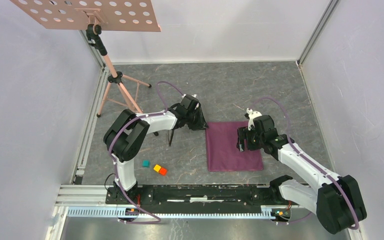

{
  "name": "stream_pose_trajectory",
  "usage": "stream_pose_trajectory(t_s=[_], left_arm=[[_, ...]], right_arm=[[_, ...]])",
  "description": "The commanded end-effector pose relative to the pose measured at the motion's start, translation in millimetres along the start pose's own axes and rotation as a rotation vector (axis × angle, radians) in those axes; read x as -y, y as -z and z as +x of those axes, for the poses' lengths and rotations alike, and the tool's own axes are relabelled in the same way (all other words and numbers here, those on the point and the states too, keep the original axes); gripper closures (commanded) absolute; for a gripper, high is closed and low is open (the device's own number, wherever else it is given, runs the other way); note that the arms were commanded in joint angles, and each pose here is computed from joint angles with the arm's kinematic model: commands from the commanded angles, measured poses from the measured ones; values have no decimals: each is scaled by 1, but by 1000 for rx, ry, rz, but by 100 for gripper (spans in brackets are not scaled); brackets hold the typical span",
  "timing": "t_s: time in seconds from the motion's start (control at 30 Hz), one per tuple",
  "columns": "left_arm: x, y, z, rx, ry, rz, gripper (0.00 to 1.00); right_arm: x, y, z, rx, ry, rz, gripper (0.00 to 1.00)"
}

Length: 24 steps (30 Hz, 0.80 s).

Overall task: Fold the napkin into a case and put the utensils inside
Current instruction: Smooth out the square-folded napkin at the center of the board.

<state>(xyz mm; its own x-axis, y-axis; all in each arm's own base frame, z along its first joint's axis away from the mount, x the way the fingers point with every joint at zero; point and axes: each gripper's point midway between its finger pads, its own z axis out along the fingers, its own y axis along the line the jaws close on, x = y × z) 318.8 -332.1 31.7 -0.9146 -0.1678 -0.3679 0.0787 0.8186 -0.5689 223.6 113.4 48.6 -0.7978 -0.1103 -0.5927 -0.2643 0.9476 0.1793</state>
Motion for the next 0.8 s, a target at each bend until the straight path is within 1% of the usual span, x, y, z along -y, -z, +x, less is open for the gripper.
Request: stream_pose_trajectory(t_s=[0.0, 0.2, 0.33, 0.37, 0.43, 0.67, 0.7, 0.77], left_arm=[[14, 0, -21, 55, -36, 32, 73], [14, -4, -23, 56, -32, 27, 76], [13, -5, -26, 56, -32, 23, 82], [12, -6, -27, 56, -31, 20, 82], [8, -7, -28, 48, -25, 3, 78], [2, -9, -35, 45, -7, 1, 78], [3, -9, -36, 46, -9, 3, 80], [5, -9, -39, 48, -14, 13, 88]], right_arm=[[-2, -2, -5, 21, 10, -14, 23], [-1, -2, -4, 19, 12, -13, 23], [-1, -3, -2, 16, 12, -15, 23], [-2, -3, -3, 17, 11, -16, 23], [-2, -2, -3, 17, 12, -17, 23], [-2, -1, -6, 24, 19, -17, 23], [-2, -1, -6, 23, 17, -19, 23], [-3, -1, -6, 23, 17, -24, 23]])
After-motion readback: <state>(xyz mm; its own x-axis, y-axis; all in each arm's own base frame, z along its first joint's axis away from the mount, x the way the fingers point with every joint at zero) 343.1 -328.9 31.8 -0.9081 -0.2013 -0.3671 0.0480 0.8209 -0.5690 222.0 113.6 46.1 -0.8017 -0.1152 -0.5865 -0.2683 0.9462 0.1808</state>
